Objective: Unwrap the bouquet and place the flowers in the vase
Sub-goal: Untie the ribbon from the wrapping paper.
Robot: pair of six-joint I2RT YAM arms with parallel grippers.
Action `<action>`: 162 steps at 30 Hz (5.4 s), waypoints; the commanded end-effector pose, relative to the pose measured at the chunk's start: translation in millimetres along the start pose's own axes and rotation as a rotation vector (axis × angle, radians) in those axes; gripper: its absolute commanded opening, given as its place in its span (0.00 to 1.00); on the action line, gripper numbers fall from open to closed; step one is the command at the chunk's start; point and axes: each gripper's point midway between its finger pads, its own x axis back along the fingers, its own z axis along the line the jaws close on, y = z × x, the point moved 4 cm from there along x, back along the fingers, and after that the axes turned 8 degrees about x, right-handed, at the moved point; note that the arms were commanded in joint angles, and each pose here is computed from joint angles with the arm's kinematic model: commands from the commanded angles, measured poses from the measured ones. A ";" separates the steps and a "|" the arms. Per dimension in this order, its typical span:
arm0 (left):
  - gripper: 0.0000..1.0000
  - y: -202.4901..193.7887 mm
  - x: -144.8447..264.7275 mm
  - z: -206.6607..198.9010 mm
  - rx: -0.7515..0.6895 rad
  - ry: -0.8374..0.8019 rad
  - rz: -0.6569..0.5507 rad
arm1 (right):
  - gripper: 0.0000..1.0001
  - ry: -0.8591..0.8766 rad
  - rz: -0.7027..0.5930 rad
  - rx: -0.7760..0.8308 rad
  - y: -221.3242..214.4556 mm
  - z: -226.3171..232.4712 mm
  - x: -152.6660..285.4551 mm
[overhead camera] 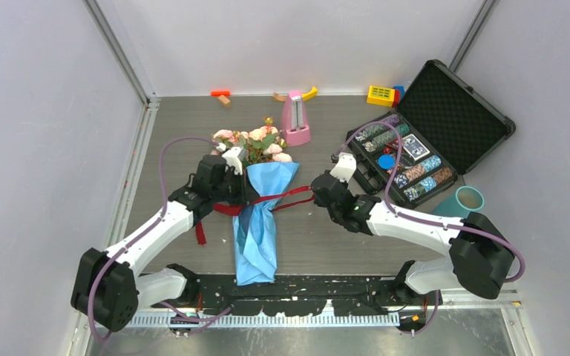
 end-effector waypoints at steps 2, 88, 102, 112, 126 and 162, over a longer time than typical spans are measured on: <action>0.00 25.3 -6.8 -38.0 0.025 -0.185 -0.030 | 0.15 -0.071 -0.035 -0.081 0.7 -14.6 0.8; 0.87 37.4 53.1 84.6 0.548 0.079 -0.005 | 0.12 1.234 0.578 0.194 -17.1 199.8 51.3; 0.37 36.6 24.1 66.8 0.597 -0.030 0.013 | 0.37 1.135 0.495 0.231 -11.6 182.9 52.7; 0.03 35.4 16.5 59.8 0.588 -0.039 0.033 | 0.64 0.953 0.301 0.424 -8.8 174.3 38.3; 0.00 34.0 16.1 59.1 0.588 -0.045 0.041 | 0.68 1.001 0.315 0.546 -23.7 191.0 21.3; 0.00 44.7 20.4 60.3 0.534 -0.012 0.021 | 0.00 0.369 -0.017 0.299 69.7 69.8 54.3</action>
